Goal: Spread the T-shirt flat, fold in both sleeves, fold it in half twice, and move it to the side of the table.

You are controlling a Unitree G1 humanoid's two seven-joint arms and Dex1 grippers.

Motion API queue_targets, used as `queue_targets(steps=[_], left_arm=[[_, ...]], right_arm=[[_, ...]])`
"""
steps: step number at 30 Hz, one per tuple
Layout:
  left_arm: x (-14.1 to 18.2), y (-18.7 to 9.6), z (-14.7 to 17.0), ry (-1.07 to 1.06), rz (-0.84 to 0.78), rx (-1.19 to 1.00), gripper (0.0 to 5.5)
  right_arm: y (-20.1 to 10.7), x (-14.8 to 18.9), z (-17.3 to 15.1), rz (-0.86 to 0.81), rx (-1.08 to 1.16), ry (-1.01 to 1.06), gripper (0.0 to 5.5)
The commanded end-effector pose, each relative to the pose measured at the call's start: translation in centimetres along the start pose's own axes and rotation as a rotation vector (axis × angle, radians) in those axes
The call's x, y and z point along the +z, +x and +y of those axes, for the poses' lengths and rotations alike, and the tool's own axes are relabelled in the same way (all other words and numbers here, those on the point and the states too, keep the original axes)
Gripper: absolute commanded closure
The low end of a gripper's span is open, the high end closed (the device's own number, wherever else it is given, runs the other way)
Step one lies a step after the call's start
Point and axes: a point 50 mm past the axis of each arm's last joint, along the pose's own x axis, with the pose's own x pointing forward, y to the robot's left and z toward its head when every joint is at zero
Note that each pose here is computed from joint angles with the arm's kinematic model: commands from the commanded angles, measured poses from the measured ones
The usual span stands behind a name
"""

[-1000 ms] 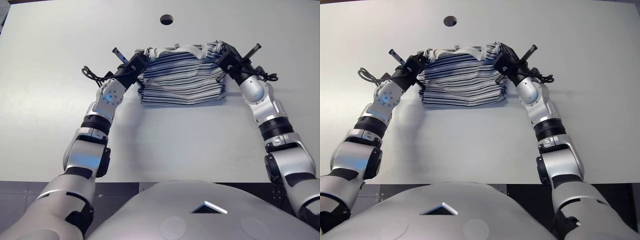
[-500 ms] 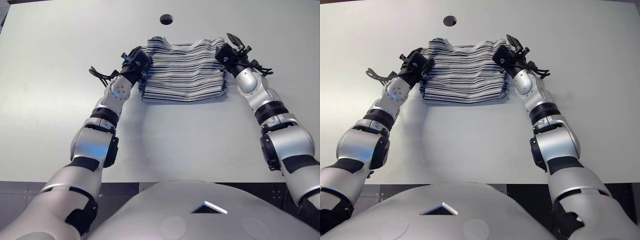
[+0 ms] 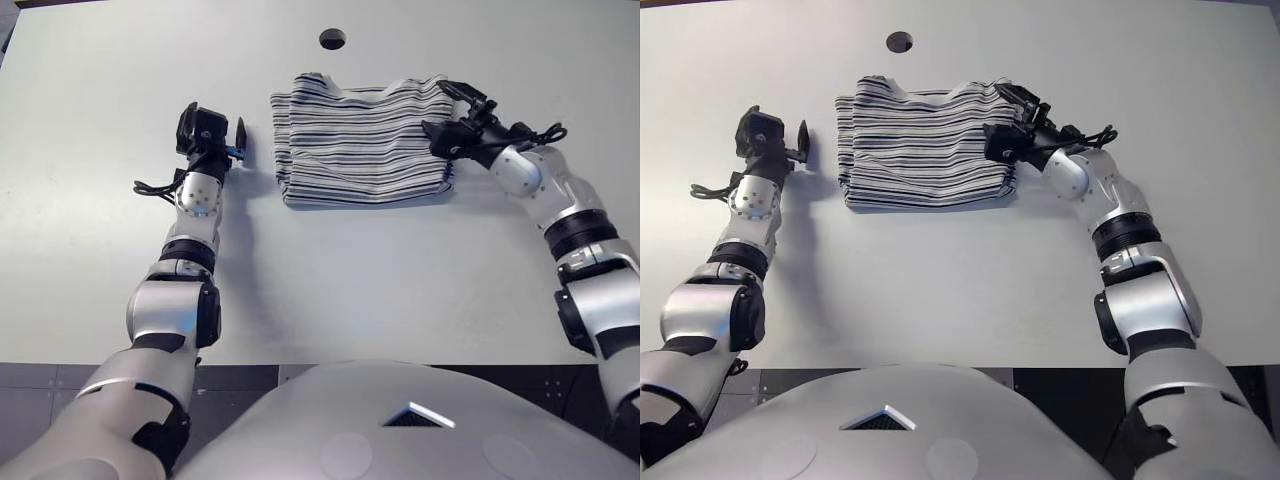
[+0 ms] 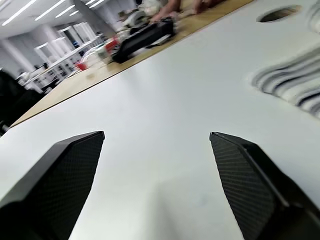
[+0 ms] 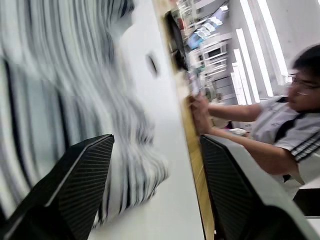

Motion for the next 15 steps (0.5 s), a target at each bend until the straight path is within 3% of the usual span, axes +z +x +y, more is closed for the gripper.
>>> queue_targets(steps=[1,5,10,12,15], left_arm=[[0.8,-0.7,1.5,-0.084,-0.107,0.116,1.58],[1.0,-2.4,3.1,-0.112,-0.179,0.176,1.58],[0.8,-4.7,3.9,-0.096,-0.193,0.201,1.58],[0.4,-5.8,4.8,-0.104,-0.177,0.234,1.58],[0.1,-6.5,5.9,-0.128,-0.153,0.278,1.58]], right_arm=[[-1.2,-1.3,1.8,0.025,0.194,-0.126,2.32],[-4.9,2.9,5.9,-0.285,0.447,-0.209,2.32],[-7.9,9.2,6.5,-0.417,0.416,-0.238,2.32],[-8.1,12.8,7.5,-0.512,0.420,-0.227,2.32],[-6.0,18.1,9.9,-0.677,0.449,-0.225,2.32]])
